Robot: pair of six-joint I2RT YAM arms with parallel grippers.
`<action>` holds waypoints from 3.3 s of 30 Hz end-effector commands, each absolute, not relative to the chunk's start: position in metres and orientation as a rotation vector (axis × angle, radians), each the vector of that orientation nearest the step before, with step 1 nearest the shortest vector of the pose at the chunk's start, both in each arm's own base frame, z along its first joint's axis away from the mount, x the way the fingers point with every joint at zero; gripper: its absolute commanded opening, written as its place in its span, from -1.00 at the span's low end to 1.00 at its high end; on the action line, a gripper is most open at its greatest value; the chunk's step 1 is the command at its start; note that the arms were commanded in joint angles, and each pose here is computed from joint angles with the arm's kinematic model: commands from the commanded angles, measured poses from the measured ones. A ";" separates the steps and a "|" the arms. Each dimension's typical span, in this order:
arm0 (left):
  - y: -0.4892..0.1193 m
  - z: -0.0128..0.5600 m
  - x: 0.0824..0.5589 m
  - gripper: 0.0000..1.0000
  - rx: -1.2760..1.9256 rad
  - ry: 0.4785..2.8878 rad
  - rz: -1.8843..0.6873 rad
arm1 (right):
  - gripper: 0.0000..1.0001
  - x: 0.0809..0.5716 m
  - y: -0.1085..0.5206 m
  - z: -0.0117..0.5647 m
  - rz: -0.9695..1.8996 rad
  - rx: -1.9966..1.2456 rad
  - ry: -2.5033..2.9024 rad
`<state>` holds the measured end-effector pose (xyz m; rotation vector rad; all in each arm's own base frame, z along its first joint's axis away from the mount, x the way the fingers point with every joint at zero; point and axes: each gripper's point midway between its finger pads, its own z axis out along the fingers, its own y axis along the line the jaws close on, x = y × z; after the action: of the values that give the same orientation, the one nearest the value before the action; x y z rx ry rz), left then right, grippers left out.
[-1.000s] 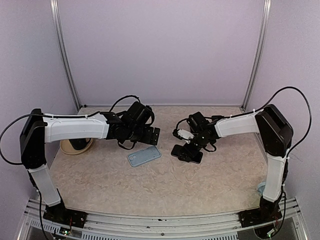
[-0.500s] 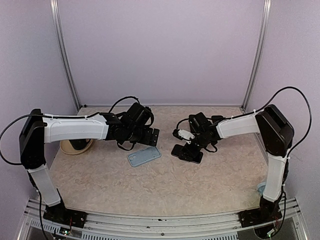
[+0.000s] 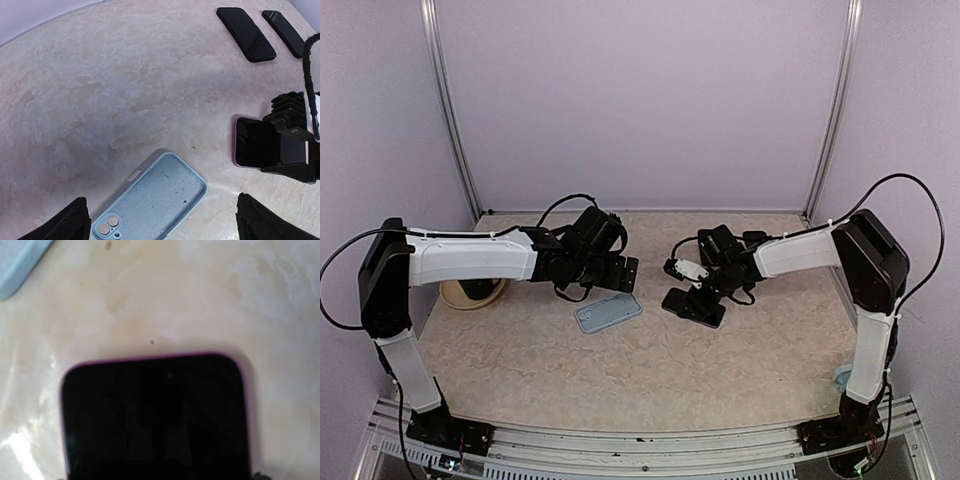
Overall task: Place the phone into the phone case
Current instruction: Pick up the phone at the center of the board, then pass from the right arm to the left
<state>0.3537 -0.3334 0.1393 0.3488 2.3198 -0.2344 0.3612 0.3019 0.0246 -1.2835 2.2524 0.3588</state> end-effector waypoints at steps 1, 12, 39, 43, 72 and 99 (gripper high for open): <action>-0.329 0.141 0.355 0.98 0.304 2.318 -0.270 | 0.12 0.343 0.289 0.010 0.344 -1.326 2.306; -0.332 0.124 0.354 0.97 0.284 2.367 -0.402 | 0.09 0.355 0.297 0.044 0.303 -1.271 2.169; -0.384 0.116 0.334 0.78 0.426 2.378 -0.904 | 0.05 0.327 0.344 0.126 0.270 -1.173 1.735; -0.393 0.120 0.328 0.72 0.454 2.346 -1.009 | 0.06 0.319 0.350 0.133 0.285 -1.179 1.694; -0.413 0.124 0.312 -0.69 0.520 2.305 -1.227 | 0.05 0.295 0.377 0.152 0.276 -1.185 1.558; -0.392 0.163 0.311 -1.00 0.472 2.152 -1.230 | 0.99 0.311 0.351 0.190 0.242 -0.915 1.603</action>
<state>0.3024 -0.3925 0.1064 0.4846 2.3449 -1.1709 0.3069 0.3607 0.1593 -1.0735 1.6146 0.2142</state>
